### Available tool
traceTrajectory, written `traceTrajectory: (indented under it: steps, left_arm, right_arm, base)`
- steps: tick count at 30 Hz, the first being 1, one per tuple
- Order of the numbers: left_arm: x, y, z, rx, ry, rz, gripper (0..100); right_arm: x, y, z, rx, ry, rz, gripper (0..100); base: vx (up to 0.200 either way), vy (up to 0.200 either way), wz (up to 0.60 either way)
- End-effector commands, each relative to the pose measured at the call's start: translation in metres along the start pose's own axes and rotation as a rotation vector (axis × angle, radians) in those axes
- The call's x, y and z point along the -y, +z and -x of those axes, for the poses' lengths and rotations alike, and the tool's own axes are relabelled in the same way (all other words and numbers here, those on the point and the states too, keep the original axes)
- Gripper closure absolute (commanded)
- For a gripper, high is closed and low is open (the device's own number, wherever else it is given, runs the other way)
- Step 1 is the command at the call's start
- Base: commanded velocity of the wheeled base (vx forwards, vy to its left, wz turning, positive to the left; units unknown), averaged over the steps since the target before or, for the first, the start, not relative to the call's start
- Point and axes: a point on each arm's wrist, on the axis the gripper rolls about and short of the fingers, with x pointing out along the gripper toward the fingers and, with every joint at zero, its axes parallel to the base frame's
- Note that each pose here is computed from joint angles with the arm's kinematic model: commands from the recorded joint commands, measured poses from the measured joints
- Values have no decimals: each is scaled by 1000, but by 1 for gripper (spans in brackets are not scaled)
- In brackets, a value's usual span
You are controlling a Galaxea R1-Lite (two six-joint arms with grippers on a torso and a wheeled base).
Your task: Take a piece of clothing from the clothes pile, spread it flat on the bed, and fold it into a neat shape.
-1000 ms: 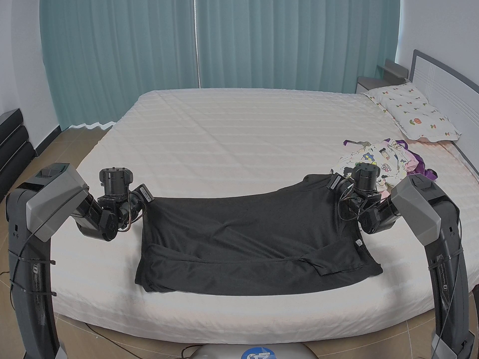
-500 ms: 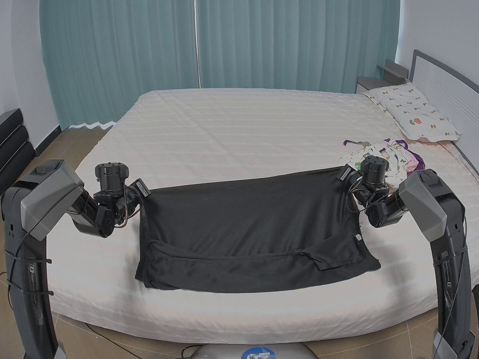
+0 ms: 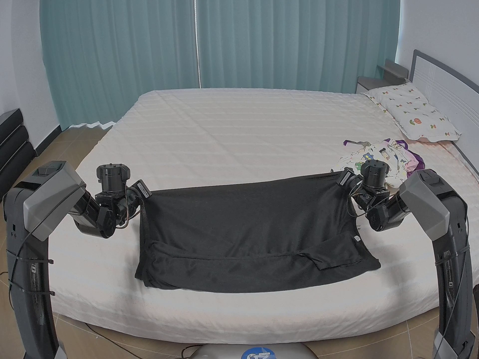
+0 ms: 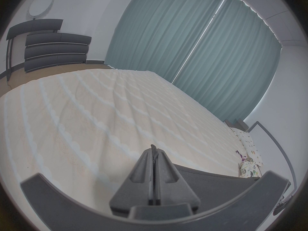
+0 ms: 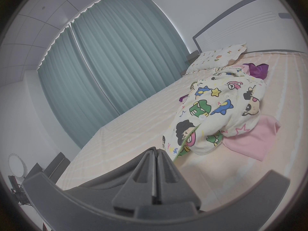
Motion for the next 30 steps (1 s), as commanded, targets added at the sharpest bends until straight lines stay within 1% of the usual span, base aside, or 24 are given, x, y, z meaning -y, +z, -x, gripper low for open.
traceTrajectory:
  steps: [1, 7, 11, 14, 16, 19, 20, 23, 25, 27, 30]
  left_arm:
    - [-3, -3, 7, -15, 11, -1, 100]
    - [-6, -5, 13, -11, 9, -2, 100]
    - [-9, -8, 21, -26, 17, -3, 100]
    - [-13, -12, 27, -36, 24, -4, 100]
    - [-16, -15, 32, -45, 30, -6, 100]
    - [-21, -23, 36, -64, 42, -10, 100]
    - [-26, -29, 39, -82, 51, -27, 100]
    - [-34, -42, 46, -98, 57, -60, 100]
    - [-37, -47, 47, -101, 55, -64, 100]
    - [-42, -58, 50, -108, 52, -69, 100]
    - [-48, -68, 55, -126, 60, -74, 100]
  right_arm:
    - [-3, 10, 23, -44, 5, 1, 100]
    - [8, 3, 38, -87, -25, 4, 100]
    - [16, 2, 51, -107, -45, 2, 100]
    - [22, -3, 61, -130, -37, 1, 100]
    - [26, -6, 68, -146, -47, 3, 100]
    - [28, -11, 75, -165, -57, 7, 100]
    - [30, -16, 81, -186, -64, 14, 100]
    - [33, -27, 90, -225, -64, 20, 100]
    - [34, -31, 94, -237, -67, 23, 100]
    - [35, -39, 100, -260, -70, 29, 100]
    - [39, -48, 107, -289, -78, 47, 100]
  base:
    - [0, 0, 0]
    - [0, 0, 0]
    - [0, 0, 0]
    - [0, 0, 0]
    - [0, 0, 0]
    - [0, 0, 0]
    - [0, 0, 0]
    - [0, 0, 0]
    - [0, 0, 0]
    - [0, 0, 0]
    - [0, 0, 0]
